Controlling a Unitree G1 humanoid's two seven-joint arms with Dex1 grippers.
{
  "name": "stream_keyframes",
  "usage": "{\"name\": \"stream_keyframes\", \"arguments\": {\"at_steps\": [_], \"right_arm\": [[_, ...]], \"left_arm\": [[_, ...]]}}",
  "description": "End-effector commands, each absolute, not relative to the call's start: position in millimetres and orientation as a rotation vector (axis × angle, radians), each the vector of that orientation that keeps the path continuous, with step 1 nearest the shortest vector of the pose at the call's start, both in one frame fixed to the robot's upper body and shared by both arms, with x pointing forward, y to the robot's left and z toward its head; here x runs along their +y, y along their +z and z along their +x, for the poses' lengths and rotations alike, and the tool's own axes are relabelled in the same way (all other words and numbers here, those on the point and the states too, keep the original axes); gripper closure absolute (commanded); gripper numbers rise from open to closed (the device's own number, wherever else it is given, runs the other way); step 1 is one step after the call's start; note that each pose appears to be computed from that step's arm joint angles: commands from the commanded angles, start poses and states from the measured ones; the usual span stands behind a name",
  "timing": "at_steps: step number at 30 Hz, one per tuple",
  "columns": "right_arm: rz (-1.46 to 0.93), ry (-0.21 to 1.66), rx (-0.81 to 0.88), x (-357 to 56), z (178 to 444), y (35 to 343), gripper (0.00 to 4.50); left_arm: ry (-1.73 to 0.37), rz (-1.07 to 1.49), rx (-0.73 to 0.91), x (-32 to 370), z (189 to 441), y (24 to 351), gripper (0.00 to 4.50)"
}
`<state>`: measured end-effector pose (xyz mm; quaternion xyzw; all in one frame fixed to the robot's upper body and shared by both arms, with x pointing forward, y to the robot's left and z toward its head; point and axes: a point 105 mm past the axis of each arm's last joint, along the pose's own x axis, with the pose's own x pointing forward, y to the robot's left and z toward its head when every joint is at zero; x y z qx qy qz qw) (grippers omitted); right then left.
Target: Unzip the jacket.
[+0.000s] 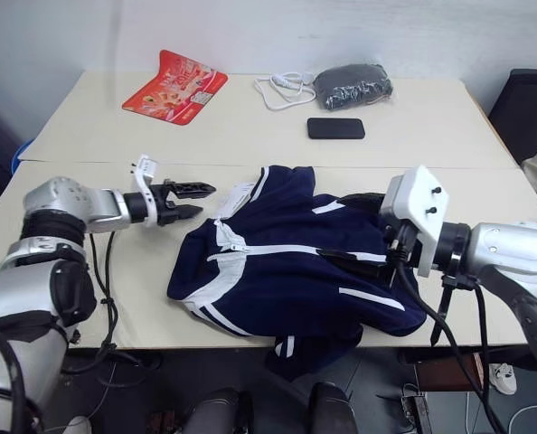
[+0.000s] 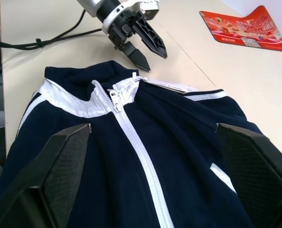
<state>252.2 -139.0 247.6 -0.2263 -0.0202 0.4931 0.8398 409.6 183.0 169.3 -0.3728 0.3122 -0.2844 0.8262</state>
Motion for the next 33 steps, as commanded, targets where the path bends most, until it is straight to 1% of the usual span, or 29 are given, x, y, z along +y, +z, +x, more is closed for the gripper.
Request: {"name": "stream_keyframes", "arguments": {"at_steps": [1,7,13,19,20,21,25,28,29,30,33], "right_arm": [[-0.507,1.035,-0.098,-138.4,248.7,257.5,0.11],[-0.527,1.039,-0.097,-140.1,250.8,260.4,0.11],[-0.53,1.041,-0.103,-138.0,249.9,261.4,0.11],[-0.545,1.032,-0.097,-139.2,248.4,259.2,0.11],[-0.551,1.032,-0.094,-139.5,247.9,258.4,0.08],[-0.555,1.031,-0.092,-139.7,247.3,257.7,0.08],[-0.556,1.024,-0.089,-140.7,246.8,256.2,0.08],[-0.552,1.022,-0.089,-140.5,246.7,255.1,0.08],[-0.551,1.022,-0.089,-140.2,246.8,254.6,0.08],[-0.55,1.023,-0.089,-139.9,246.7,254.2,0.08],[-0.547,1.024,-0.091,-139.2,247.4,253.5,0.08]], "left_arm": [[-0.624,-0.838,0.633,178.2,411.4,171.5,0.0],[-0.667,-0.875,0.649,146.0,416.6,163.5,0.0],[-0.697,-0.91,0.668,118.8,420.1,162.2,0.0],[-0.682,-0.935,0.655,105.7,426.1,161.5,0.0],[-0.673,-0.935,0.654,105.2,427.0,160.3,0.38],[-0.666,-0.932,0.651,105.4,427.7,159.4,0.58],[-0.655,-0.934,0.655,108.3,427.7,158.2,1.75],[-0.65,-0.934,0.651,111.9,427.9,159.2,2.78],[-0.649,-0.933,0.649,112.7,428.0,159.3,3.04],[-0.649,-0.932,0.648,113.3,427.9,159.3,3.43],[-0.653,-0.927,0.643,114.5,427.8,159.4,4.34]]}}
